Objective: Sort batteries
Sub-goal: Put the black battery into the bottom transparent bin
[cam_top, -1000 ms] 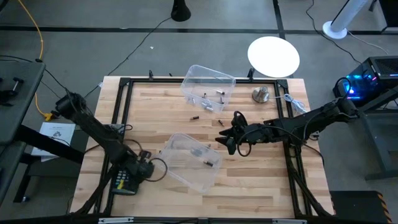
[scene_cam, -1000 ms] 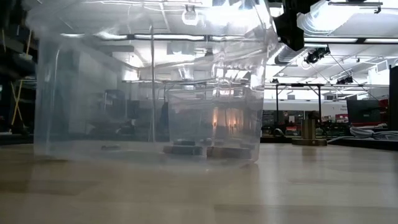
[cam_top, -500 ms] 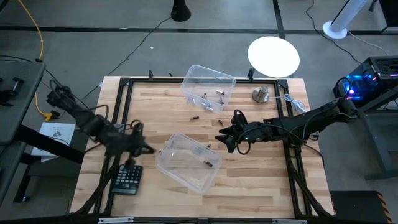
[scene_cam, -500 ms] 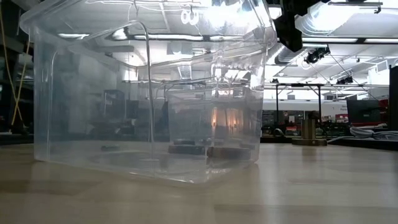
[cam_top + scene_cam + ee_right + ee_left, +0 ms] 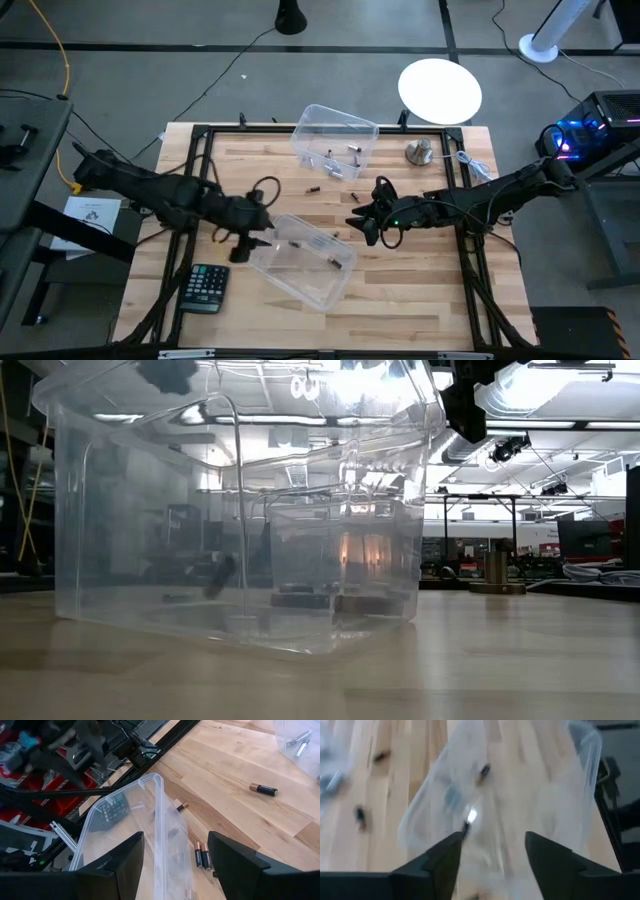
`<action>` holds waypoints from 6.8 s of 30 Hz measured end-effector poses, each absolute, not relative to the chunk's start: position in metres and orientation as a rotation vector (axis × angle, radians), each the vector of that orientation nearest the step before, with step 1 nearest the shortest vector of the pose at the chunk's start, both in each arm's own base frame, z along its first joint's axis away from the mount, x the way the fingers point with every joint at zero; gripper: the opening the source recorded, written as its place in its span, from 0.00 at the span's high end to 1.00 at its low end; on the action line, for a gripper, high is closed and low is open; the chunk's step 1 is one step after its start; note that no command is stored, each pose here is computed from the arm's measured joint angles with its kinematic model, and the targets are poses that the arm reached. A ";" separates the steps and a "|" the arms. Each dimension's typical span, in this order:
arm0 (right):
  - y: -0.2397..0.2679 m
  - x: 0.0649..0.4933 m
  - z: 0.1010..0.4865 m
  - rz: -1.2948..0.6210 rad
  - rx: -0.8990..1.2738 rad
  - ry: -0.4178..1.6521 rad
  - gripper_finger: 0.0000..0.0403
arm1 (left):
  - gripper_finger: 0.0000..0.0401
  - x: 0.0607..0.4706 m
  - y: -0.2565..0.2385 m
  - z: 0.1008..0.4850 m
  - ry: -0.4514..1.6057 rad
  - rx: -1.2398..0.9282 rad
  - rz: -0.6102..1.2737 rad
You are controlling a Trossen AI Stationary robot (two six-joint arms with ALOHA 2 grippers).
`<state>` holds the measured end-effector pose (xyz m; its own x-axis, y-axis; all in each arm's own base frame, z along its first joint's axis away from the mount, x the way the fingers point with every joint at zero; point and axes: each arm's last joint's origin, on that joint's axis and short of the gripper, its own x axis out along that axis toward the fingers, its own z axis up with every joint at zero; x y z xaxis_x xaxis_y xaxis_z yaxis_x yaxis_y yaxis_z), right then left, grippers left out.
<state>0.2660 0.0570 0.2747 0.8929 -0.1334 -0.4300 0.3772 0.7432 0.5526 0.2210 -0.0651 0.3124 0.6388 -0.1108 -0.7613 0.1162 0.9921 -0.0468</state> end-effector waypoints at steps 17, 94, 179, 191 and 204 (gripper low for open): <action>0.065 0.254 0.289 -0.145 0.787 0.390 0.47 | 0.56 0.162 -0.051 0.220 0.954 -0.514 0.167; 0.070 0.194 0.313 -0.349 0.735 0.292 0.47 | 0.88 0.291 -0.059 0.296 0.617 0.326 -0.232; 0.070 0.196 0.311 -0.409 0.787 0.262 0.47 | 0.61 0.323 0.124 0.116 1.400 0.104 -0.132; 0.072 0.198 0.308 -0.402 0.755 0.287 0.47 | 0.98 0.297 0.087 0.177 1.325 -0.136 -0.109; 0.070 0.199 0.308 -0.404 0.718 0.290 0.47 | 0.99 0.275 0.008 0.285 0.672 0.043 -0.187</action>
<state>0.1989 0.0697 0.3082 0.8841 -0.2569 -0.3904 0.4521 0.6814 0.5756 0.2748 0.0080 0.2851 0.7664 -0.1578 -0.6227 0.1856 0.9824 -0.0205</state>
